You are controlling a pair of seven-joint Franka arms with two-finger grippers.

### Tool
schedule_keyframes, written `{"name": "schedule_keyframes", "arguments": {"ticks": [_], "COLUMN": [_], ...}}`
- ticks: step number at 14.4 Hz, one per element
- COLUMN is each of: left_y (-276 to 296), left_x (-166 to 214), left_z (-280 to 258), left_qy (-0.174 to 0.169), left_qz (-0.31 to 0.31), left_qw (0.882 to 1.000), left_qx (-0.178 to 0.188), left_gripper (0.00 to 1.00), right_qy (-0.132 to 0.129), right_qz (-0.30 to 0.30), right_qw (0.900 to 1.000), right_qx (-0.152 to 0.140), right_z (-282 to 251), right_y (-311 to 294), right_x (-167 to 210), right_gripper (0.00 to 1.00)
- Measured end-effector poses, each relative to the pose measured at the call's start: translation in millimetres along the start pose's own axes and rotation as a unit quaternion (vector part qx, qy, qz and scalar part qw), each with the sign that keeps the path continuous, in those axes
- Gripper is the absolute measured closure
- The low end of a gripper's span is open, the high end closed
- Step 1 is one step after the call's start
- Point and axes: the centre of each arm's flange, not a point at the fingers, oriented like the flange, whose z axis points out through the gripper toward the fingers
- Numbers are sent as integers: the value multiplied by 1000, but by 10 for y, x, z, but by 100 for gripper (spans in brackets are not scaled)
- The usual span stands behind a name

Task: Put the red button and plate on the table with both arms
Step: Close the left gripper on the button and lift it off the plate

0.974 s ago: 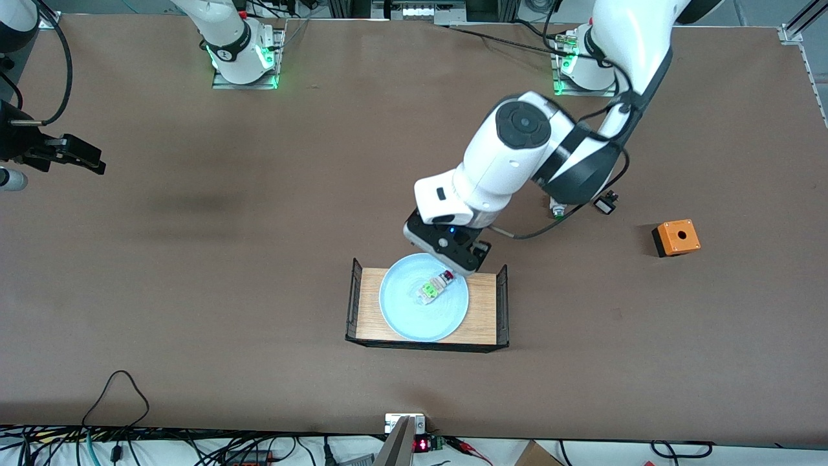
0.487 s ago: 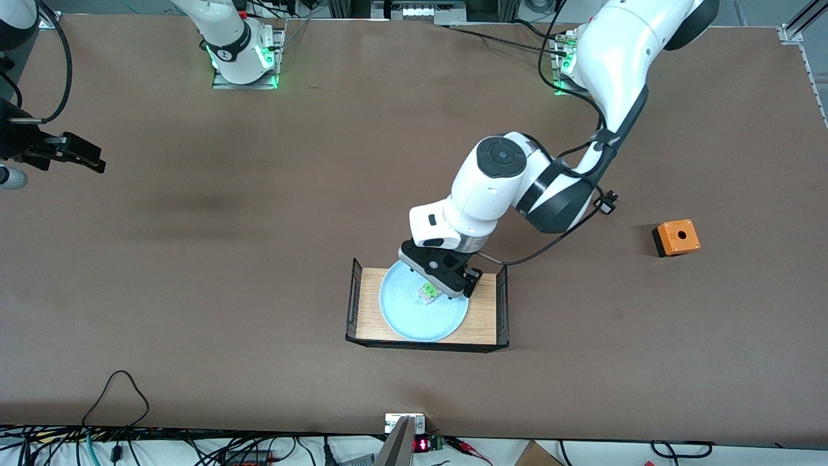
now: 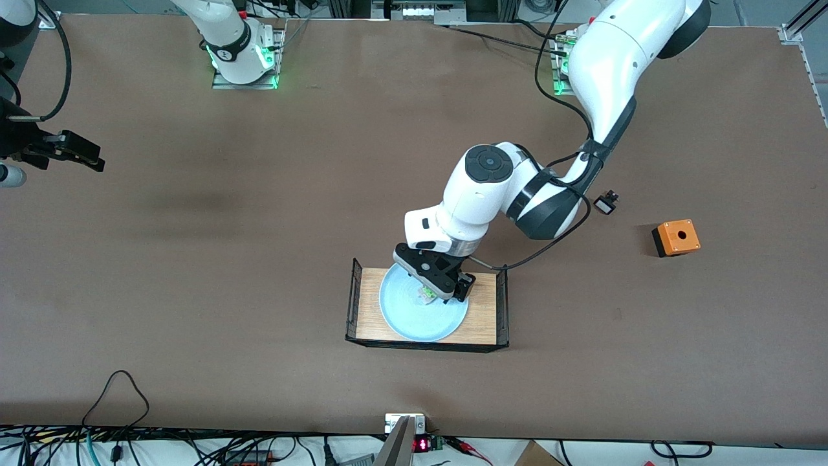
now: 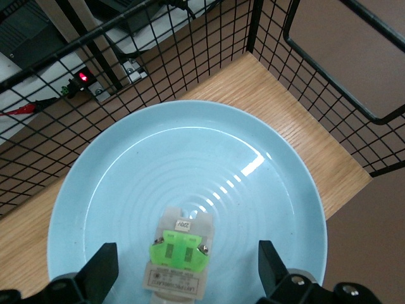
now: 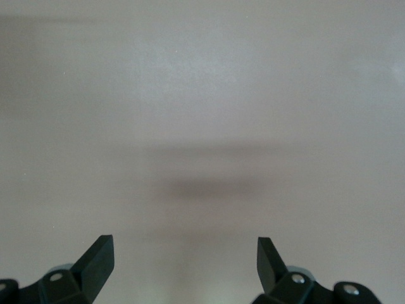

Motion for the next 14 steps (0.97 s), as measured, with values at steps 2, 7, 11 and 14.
{"name": "schedule_keyframes", "arguments": {"ticks": [2,7,11,14], "left_y": [-13,-38,-36,-40], "left_x": [-22,-32,-37,-17], "left_z": [49,72,80,52], "left_qy": [-2,-3,-4,0], "left_qz": [-1,-1,-2,-3], "left_qw": [1000,1000,1000,1000], "left_qx": [0,1,1,1], "left_gripper": [10,33,58,59], "right_qy": [0,0,0,0], "right_qz": [0,0,0,0], "right_qw": [1000,1000,1000,1000], "right_qx": [1,2,2,2], "right_z": [-1,-1,-3,-4], "right_y": [-3,-3,-3,-3], "right_x": [0,0,0,0], "right_gripper": [0,0,0,0]}}
